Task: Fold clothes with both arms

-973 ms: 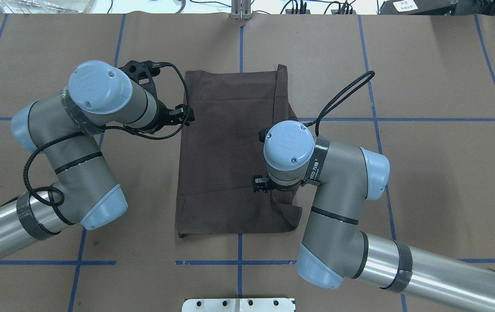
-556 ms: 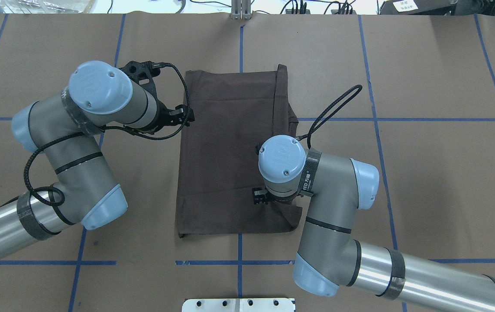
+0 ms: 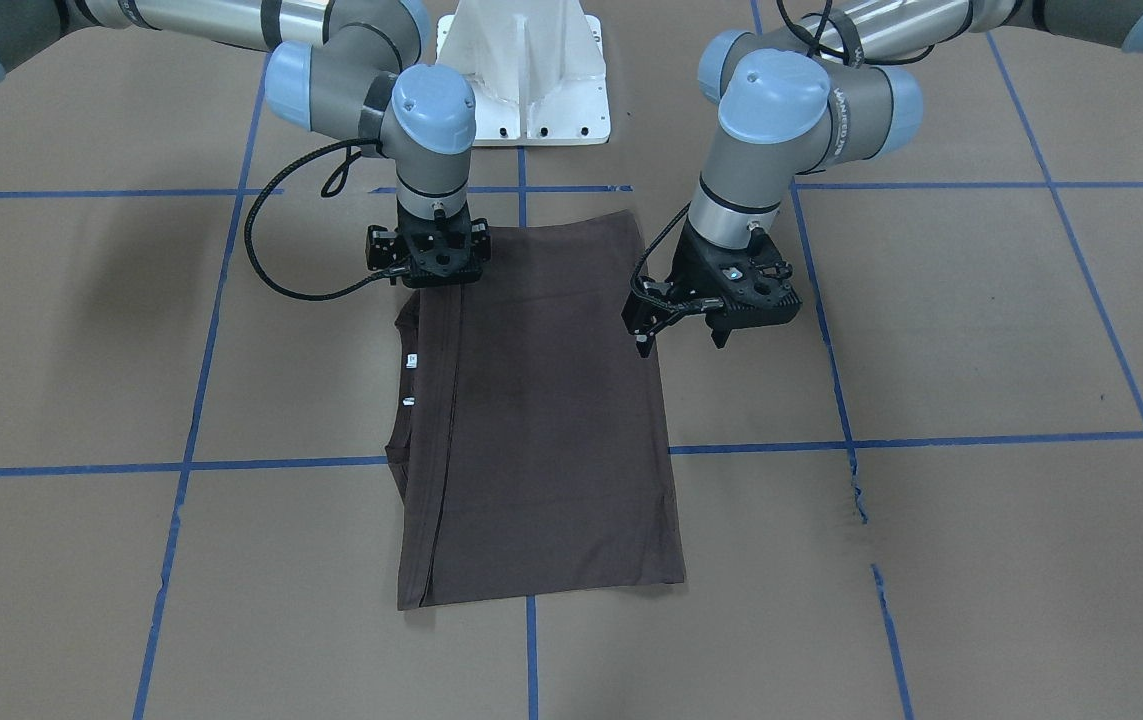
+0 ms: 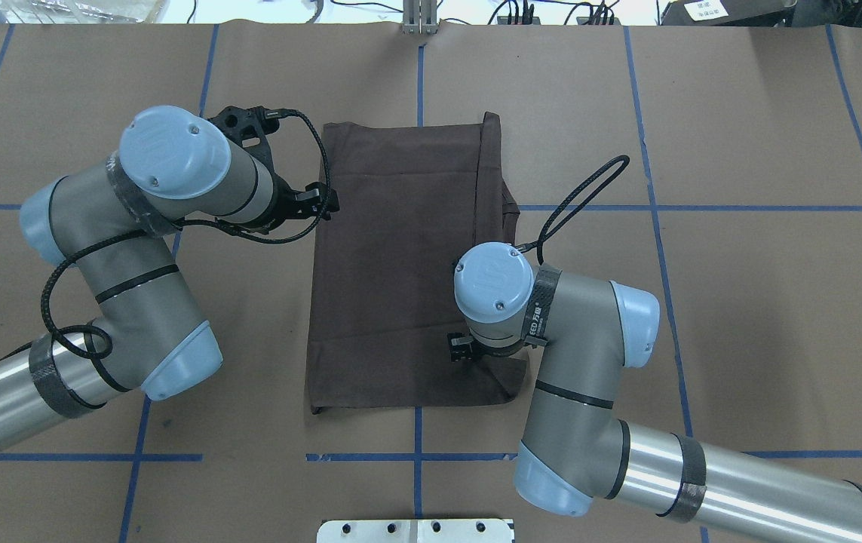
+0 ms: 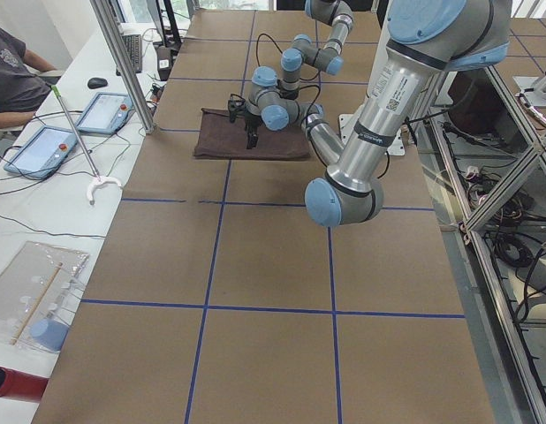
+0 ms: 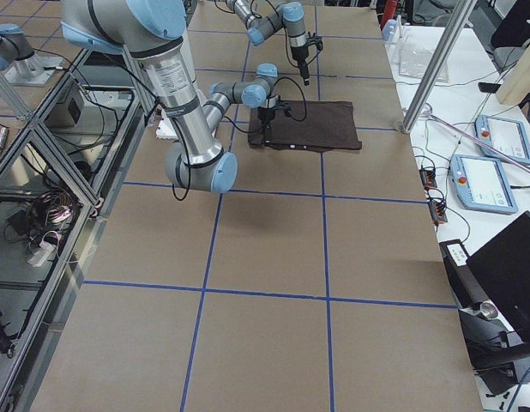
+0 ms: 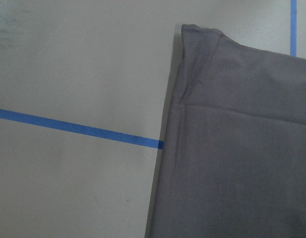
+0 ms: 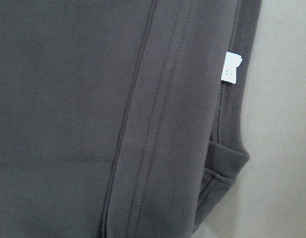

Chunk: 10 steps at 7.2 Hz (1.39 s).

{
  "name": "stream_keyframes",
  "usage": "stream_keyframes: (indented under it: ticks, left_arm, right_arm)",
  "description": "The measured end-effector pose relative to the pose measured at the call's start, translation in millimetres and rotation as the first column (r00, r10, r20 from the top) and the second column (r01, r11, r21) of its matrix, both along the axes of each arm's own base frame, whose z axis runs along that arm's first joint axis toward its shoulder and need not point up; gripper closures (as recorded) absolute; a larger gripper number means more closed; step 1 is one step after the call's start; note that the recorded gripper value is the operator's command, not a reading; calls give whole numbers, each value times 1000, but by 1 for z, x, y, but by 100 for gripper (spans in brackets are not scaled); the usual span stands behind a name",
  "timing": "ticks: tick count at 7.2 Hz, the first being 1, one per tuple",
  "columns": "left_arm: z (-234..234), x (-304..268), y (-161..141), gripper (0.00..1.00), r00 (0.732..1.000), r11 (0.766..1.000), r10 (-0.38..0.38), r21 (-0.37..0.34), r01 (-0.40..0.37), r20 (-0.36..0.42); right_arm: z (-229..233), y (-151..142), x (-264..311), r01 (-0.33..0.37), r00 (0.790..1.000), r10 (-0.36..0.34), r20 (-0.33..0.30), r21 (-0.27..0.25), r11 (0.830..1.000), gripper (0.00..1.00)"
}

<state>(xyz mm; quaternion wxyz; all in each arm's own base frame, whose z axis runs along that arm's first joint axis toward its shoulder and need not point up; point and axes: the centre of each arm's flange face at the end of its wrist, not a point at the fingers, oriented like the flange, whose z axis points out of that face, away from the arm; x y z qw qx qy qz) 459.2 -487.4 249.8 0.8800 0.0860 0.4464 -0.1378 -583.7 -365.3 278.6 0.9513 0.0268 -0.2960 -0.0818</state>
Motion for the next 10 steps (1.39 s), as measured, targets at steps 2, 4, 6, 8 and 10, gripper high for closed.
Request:
stream_keyframes:
  ticks: [2,4,6,8,10]
  left_arm:
    - [-1,0,0,0,1000,1000,0,1,0,-2]
    - [-2,0,1,0,1000,1000,0,1,0,-4]
    - [-4,1,1,0,1000,1000,0,2,1,-7]
    - [-7,1,1,0,1000,1000,-2,3,2,-12]
    - [-7,0,1,0,1000,1000,-4,0,4,-13]
  right_arm:
    - [7,-2,5,-2,1000,2,-8,-2,1000,0]
    - [13,-6,11,-9,1000,9,-13,-2,1000,0]
    - [28,-10,25,-9,1000,9,-26,1,1000,0]
    - [55,-2,64,5,999,-4,-42,10,1000,0]
    - [85,9,112,32,997,-30,-73,27,999,0]
